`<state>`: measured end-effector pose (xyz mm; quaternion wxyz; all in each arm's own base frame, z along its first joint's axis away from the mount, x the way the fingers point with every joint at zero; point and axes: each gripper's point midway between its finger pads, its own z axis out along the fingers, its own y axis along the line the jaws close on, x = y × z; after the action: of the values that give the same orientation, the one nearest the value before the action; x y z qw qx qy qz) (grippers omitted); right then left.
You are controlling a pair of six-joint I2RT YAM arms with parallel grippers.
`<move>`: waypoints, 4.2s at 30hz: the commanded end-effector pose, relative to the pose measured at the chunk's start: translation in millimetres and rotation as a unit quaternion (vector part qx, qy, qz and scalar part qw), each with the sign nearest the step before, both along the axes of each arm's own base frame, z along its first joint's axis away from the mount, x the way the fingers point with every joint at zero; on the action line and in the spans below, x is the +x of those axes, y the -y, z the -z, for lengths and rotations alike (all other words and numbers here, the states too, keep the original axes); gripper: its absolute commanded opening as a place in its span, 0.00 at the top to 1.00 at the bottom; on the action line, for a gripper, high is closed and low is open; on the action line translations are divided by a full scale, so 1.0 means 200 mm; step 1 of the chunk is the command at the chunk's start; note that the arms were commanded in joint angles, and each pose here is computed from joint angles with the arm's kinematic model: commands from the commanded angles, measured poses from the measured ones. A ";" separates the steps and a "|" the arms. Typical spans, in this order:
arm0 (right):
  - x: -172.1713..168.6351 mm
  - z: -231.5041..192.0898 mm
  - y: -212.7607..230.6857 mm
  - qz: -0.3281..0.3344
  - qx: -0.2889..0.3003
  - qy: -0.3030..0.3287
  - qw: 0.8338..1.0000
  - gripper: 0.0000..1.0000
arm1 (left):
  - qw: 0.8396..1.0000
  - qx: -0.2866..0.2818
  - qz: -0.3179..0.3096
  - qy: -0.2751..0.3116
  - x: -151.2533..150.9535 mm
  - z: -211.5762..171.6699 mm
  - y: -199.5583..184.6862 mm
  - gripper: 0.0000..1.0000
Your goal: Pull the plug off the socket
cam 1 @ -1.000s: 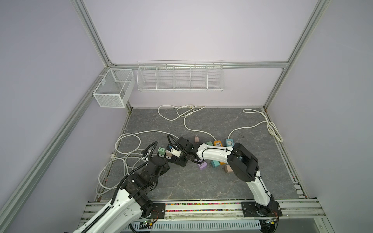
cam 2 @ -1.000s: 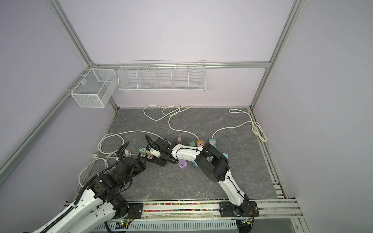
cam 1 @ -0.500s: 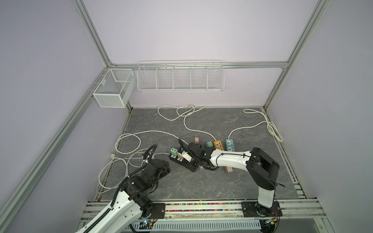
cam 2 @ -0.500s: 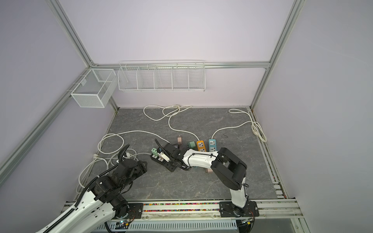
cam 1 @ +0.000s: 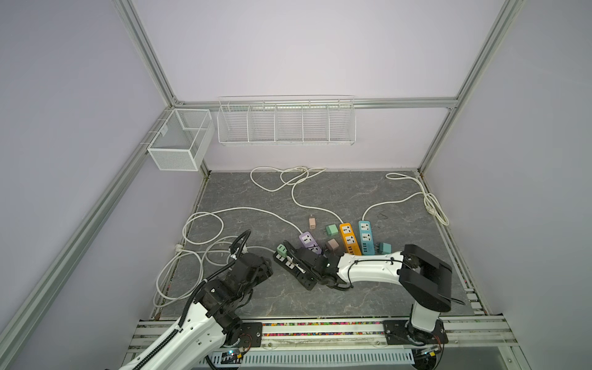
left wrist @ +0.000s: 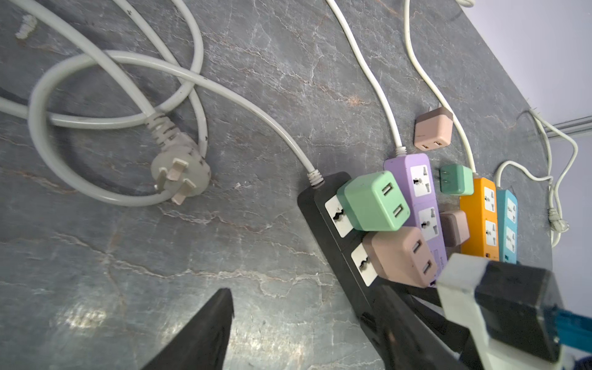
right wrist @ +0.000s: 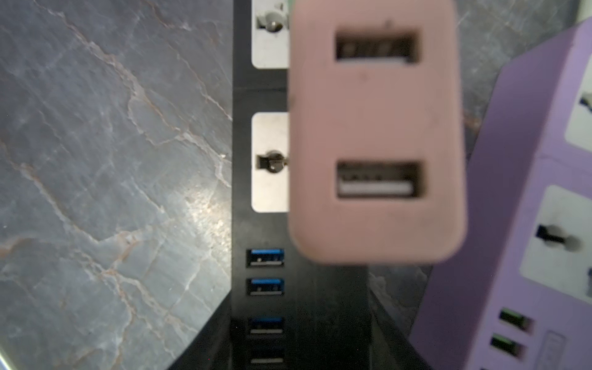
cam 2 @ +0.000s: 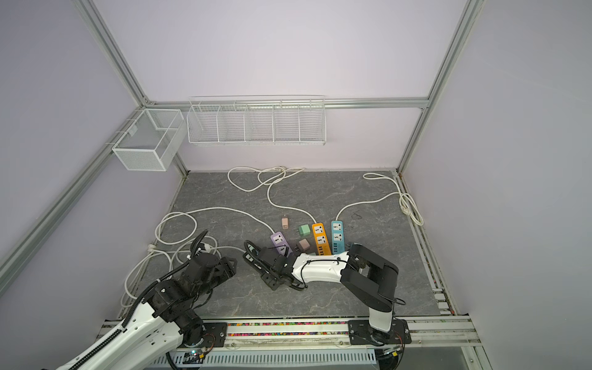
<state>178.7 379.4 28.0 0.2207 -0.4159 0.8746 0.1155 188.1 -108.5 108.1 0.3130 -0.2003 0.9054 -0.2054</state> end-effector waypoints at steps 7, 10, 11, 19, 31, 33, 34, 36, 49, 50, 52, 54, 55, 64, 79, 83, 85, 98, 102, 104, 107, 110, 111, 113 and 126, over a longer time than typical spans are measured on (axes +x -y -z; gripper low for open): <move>0.00 -0.04 0.01 0.032 0.020 0.005 0.999 0.40 | 1.000 -0.016 -0.002 -0.010 0.00 0.03 0.02 0.29; -0.01 -0.07 0.01 0.025 0.025 0.004 0.999 0.35 | 1.000 -0.024 0.002 -0.012 0.00 0.03 0.04 0.30; -0.02 -0.09 0.01 0.023 0.028 0.004 0.999 0.33 | 1.000 -0.025 0.004 -0.012 0.00 0.03 0.04 0.30; -0.01 -0.28 0.01 0.016 0.053 0.021 0.998 0.27 | 0.998 -0.058 0.020 -0.024 0.04 0.08 0.13 0.33; 0.14 -0.32 -0.13 0.041 0.071 0.016 0.996 0.29 | 0.995 -0.092 0.013 -0.032 0.10 0.16 0.15 0.41; 0.16 -0.31 -0.14 0.041 0.066 0.015 0.997 0.30 | 0.994 -0.098 0.014 -0.040 0.11 0.17 0.16 0.43; 0.17 -0.30 -0.14 0.039 0.064 0.015 0.997 0.31 | 0.994 -0.098 0.015 -0.043 0.11 0.18 0.16 0.43; 0.19 -0.29 -0.15 0.036 0.061 0.012 0.997 0.33 | 0.994 -0.099 0.019 -0.041 0.12 0.18 0.18 0.44; 0.22 -0.23 -0.17 0.019 0.043 0.009 0.999 0.45 | 0.992 -0.106 0.041 -0.056 0.14 0.25 0.24 0.54; 0.22 -0.22 -0.17 0.017 0.042 0.008 0.999 0.46 | 0.992 -0.107 0.042 -0.057 0.14 0.25 0.24 0.55; 0.23 -0.22 -0.18 0.015 0.041 0.009 0.999 0.48 | 0.991 -0.110 0.047 -0.061 0.14 0.27 0.26 0.57; 0.23 -0.21 -0.19 0.014 0.041 0.011 0.999 0.48 | 0.990 -0.113 0.049 -0.066 0.14 0.28 0.27 0.59; 0.23 -0.20 -0.19 0.013 0.040 0.012 0.999 0.49 | 0.990 -0.114 0.050 -0.066 0.14 0.28 0.27 0.60; 0.24 -0.16 -0.21 0.004 0.030 0.006 1.000 0.55 | 0.990 -0.110 0.058 -0.072 0.13 0.32 0.27 0.65; 0.24 -0.10 -0.23 -0.005 0.020 0.005 1.000 0.58 | 0.987 -0.109 0.072 -0.095 0.10 0.36 0.30 0.67; 0.25 -0.10 -0.23 -0.009 0.017 0.008 1.000 0.59 | 0.986 -0.122 0.072 -0.089 0.12 0.35 0.32 0.68; 0.25 -0.10 -0.23 -0.007 0.016 0.011 1.000 0.61 | 0.985 -0.118 0.078 -0.094 0.12 0.35 0.33 0.68; 0.27 -0.15 -0.23 0.001 0.049 0.005 0.999 0.70 | 0.986 -0.079 0.076 -0.126 0.06 0.44 0.27 0.69; 0.27 -0.15 -0.22 0.003 0.051 0.002 0.999 0.71 | 0.985 -0.077 0.078 -0.131 0.06 0.45 0.27 0.72; 0.26 -0.15 -0.23 -0.002 0.055 -0.002 0.998 0.71 | 0.986 -0.076 0.076 -0.129 0.06 0.45 0.26 0.72; 0.23 -0.15 -0.25 -0.007 0.055 0.000 0.998 0.71 | 0.986 -0.071 0.074 -0.131 0.05 0.45 0.25 0.72; 0.23 -0.16 -0.25 -0.005 0.048 0.006 0.999 0.71 | 0.985 -0.076 0.076 -0.134 0.05 0.46 0.26 0.73; 0.23 -0.16 -0.25 -0.004 0.046 0.007 0.999 0.71 | 0.985 -0.079 0.075 -0.134 0.05 0.46 0.26 0.74; 0.25 -0.17 -0.24 -0.001 0.040 0.015 0.999 0.71 | 0.985 -0.079 0.073 -0.137 0.04 0.47 0.26 0.74; 0.24 -0.16 -0.26 -0.012 0.022 0.014 1.000 0.71 | 0.981 -0.074 0.073 -0.161 0.02 0.54 0.26 0.75</move>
<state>231.4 419.1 54.0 0.2350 -0.4088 0.8728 0.1259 219.7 -181.5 37.0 0.1893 -0.1710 0.9115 -0.3227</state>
